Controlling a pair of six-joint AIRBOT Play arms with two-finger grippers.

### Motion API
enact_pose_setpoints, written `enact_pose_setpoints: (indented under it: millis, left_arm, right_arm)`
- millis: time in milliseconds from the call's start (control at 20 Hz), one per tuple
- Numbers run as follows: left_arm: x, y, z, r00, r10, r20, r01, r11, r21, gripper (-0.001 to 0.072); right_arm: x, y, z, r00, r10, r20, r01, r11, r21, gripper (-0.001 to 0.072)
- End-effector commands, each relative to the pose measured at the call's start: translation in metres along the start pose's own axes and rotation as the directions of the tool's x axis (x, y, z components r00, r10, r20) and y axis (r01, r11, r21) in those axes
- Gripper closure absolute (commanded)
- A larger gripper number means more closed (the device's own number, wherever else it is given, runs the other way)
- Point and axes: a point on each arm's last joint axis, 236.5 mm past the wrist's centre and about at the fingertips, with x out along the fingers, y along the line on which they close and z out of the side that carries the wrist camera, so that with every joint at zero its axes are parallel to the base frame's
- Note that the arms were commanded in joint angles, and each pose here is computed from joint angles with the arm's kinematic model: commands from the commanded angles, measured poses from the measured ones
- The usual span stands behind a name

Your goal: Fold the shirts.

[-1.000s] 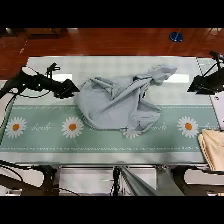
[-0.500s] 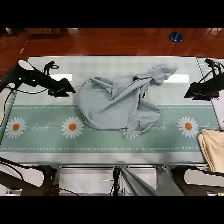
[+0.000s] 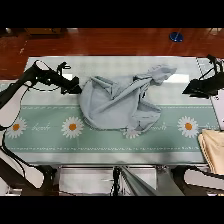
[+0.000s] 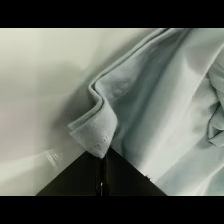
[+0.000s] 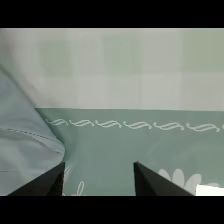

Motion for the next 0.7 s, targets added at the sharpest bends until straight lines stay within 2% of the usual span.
enact_pose_setpoints:
  millis: [0,150,250,350,650]
  left_arm:
    - [-0.007,-0.006,0.001,1.000,0.000,-0.025,0.001,0.999,0.035,0.0689]
    - [-0.043,-0.015,0.005,1.000,-0.002,0.026,0.000,0.996,0.085,0.0689]
    - [-0.061,-0.020,0.004,0.999,-0.007,0.044,0.002,0.993,0.115,0.0689]
    - [-0.065,-0.024,-0.002,1.000,-0.013,0.028,0.010,0.993,0.122,0.0689]
    - [-0.064,-0.035,-0.024,0.998,-0.019,-0.058,0.028,0.986,0.165,0.0689]
  right_arm:
    - [-0.024,0.010,0.004,0.997,0.007,0.071,-0.004,0.999,-0.041,0.0234]
    - [-0.012,-0.003,-0.010,0.997,0.052,0.065,-0.054,0.998,0.038,0.0219]
    - [0.016,0.007,-0.032,0.982,0.185,0.040,-0.187,0.979,0.086,0.0217]
    - [0.048,0.018,-0.054,0.963,0.268,0.025,-0.269,0.958,0.099,0.0217]
    - [0.126,0.044,-0.105,0.964,0.253,-0.082,-0.246,0.965,0.086,0.0217]
